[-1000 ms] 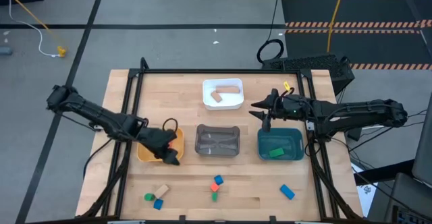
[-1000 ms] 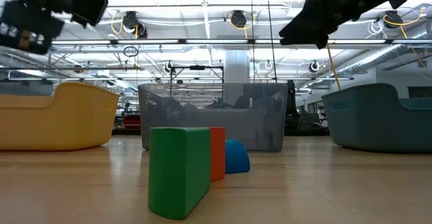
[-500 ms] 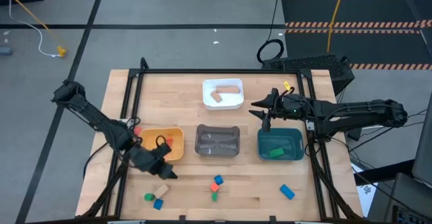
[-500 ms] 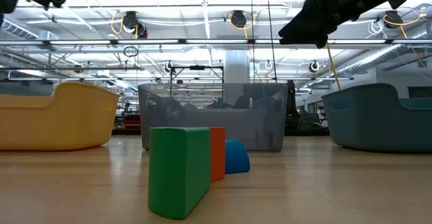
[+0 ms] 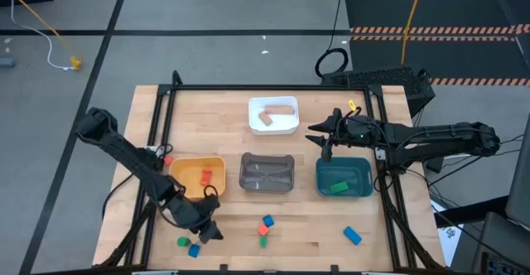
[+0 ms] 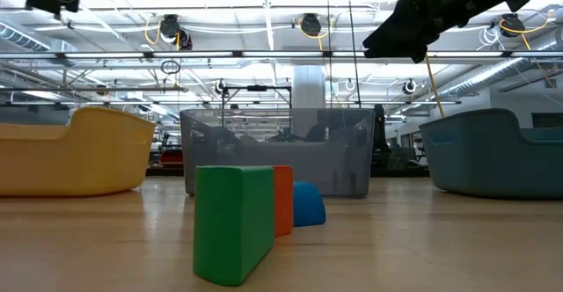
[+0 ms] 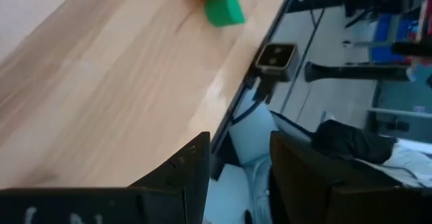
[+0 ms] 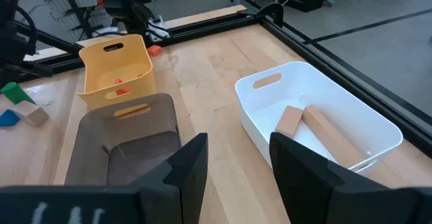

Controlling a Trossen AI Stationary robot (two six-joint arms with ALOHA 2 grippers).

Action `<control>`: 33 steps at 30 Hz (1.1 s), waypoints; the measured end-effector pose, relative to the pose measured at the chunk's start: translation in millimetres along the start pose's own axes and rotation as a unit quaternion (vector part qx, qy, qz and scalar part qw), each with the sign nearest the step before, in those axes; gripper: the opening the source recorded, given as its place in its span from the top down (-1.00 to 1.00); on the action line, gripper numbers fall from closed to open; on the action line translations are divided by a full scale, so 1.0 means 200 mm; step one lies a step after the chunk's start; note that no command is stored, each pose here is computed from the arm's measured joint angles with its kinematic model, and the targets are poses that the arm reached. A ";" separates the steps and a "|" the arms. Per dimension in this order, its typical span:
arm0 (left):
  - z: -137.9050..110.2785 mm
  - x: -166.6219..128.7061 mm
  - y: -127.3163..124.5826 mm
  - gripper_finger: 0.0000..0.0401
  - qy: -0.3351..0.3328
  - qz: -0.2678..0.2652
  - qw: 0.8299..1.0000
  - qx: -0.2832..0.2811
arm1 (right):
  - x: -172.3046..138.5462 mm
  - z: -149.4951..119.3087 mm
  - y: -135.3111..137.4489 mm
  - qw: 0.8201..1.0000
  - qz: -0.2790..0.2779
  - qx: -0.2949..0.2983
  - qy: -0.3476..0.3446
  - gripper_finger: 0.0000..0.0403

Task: Sort & place blocks by color
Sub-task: Put the big cube wooden block into the white bin

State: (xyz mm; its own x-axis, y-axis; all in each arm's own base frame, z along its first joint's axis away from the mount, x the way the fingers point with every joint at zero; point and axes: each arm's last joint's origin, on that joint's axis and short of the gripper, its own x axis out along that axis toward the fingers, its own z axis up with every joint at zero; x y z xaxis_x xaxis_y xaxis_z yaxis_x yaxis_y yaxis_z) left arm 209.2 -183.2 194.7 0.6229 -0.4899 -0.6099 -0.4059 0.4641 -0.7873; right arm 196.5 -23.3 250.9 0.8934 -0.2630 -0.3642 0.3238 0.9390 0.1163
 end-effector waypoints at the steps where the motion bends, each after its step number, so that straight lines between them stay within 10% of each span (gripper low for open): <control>1: -0.01 0.00 0.00 0.23 0.000 0.006 1.000 0.003 | 0.00 0.00 0.00 1.000 0.000 0.000 0.000 0.25; 20: -0.12 0.01 0.05 0.23 0.028 0.100 0.994 0.032 | 0.00 0.00 0.00 1.000 0.000 0.000 0.000 0.25; 33: -0.16 -0.15 -0.17 0.23 0.004 0.205 0.972 0.115 | 0.00 0.00 0.00 1.000 0.000 0.000 0.000 0.25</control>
State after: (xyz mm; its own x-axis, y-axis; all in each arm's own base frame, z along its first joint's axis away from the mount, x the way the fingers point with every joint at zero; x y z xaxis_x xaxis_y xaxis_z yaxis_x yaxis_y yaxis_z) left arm 183.6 -207.6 237.3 0.4343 -0.2343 -0.8698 -0.4589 0.7733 -0.4375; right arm 196.4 -23.3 251.0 0.8934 -0.2630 -0.3642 0.3239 0.9389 0.1165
